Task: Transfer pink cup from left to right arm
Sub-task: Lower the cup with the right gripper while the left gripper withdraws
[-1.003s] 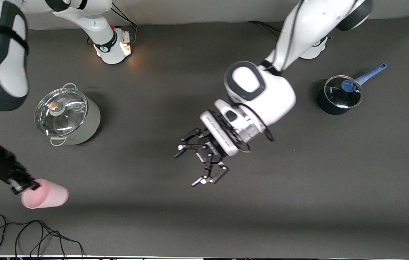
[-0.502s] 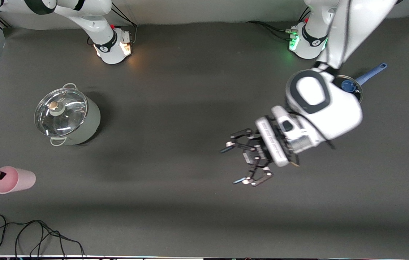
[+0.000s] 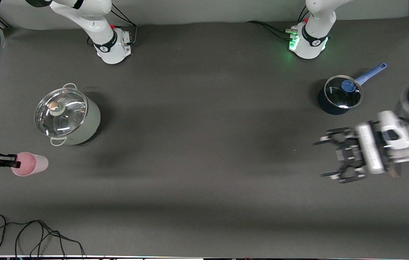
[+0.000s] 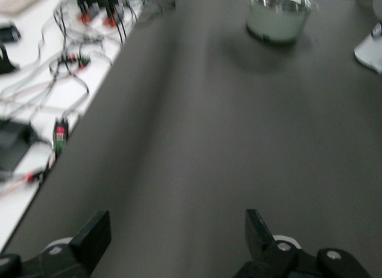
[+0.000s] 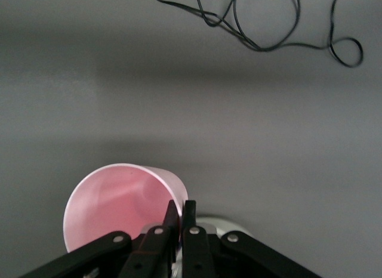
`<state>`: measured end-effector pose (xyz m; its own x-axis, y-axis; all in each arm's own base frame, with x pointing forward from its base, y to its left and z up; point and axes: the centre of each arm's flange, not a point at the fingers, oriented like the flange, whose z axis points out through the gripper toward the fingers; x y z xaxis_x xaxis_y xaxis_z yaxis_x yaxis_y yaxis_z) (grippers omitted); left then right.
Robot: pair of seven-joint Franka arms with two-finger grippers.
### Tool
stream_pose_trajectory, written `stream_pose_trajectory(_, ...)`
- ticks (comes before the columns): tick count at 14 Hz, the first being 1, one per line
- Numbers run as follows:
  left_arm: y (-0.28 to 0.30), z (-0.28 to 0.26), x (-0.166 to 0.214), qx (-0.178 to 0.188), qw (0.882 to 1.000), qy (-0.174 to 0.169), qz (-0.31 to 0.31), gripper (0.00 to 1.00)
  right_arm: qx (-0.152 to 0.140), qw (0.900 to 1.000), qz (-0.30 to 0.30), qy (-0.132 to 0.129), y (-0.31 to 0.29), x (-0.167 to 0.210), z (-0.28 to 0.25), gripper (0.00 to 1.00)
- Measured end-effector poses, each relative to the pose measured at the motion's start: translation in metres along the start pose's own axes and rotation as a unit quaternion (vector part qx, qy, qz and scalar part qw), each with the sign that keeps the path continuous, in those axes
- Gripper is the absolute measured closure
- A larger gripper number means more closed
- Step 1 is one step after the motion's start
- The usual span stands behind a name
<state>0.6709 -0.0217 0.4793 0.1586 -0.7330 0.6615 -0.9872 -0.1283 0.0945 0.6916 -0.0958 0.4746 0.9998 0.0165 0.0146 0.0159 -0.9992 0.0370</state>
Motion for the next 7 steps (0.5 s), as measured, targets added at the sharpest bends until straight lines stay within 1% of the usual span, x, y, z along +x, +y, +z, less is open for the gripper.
stream_pose_trajectory(2, 0.006, -0.042, -0.022, 0.002, 0.998, -0.060, -0.008, 0.00, -0.005, 0.999, -0.013, 0.030, 0.001, -0.003, 0.041, 0.95)
stream_pose_trajectory(3, 0.010, -0.061, -0.029, 0.010, 0.995, -0.098, -0.012, 0.00, -0.008, 0.999, -0.023, 0.041, 0.003, -0.009, 0.062, 0.95)
stream_pose_trajectory(5, 0.020, -0.093, -0.032, 0.034, 0.985, -0.171, -0.019, 0.00, -0.012, 0.998, -0.036, 0.053, 0.005, -0.023, 0.101, 0.95)
stream_pose_trajectory(7, 0.035, -0.115, -0.023, 0.046, 0.971, -0.235, -0.022, 0.00, -0.014, 0.997, -0.043, 0.059, 0.000, -0.031, 0.137, 0.95)
